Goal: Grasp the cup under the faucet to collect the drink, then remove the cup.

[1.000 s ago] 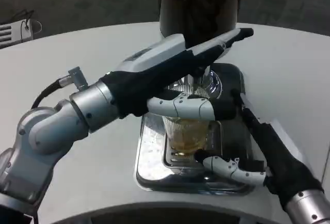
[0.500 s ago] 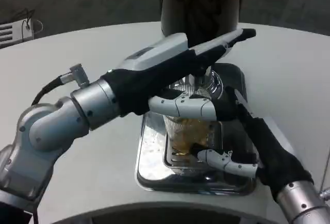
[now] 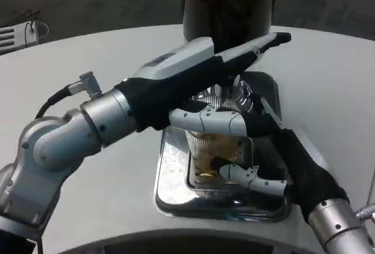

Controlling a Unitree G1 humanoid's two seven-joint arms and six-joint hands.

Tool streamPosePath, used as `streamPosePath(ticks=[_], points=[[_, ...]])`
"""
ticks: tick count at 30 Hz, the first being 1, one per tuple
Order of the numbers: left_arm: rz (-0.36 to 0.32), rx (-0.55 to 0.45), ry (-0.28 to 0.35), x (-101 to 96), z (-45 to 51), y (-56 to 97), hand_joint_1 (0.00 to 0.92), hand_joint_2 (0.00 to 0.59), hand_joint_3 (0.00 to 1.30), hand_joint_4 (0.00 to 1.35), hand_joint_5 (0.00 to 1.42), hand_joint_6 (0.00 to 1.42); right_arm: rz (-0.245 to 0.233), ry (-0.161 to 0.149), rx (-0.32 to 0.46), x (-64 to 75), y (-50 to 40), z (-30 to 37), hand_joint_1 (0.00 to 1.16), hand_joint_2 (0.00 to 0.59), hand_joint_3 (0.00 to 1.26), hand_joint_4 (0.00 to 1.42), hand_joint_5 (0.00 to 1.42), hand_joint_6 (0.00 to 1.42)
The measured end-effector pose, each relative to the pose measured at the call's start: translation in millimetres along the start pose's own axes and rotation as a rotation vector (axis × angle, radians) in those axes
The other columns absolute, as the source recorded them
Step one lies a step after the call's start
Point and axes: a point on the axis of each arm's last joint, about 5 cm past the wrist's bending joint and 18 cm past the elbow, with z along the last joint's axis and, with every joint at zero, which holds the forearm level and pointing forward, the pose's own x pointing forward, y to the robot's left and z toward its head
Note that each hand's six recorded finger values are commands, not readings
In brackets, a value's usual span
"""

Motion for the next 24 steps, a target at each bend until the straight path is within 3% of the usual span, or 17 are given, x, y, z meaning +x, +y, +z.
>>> streamPosePath(ticks=[16,24], points=[[0.127,-0.082,0.004,-21.3,-4.0,-8.1,0.0,0.007,0.02,0.0,0.05,0.14,0.006,0.004,0.017,1.5,1.1,-1.0,0.78,0.223,0.0,0.0,0.0,0.0],[0.209,-0.096,-0.033,-33.9,1.1,-6.1,0.0,0.008,0.03,0.0,0.05,0.15,0.005,0.001,0.019,2.5,2.0,-0.4,0.77,0.22,0.0,0.0,0.0,0.0]])
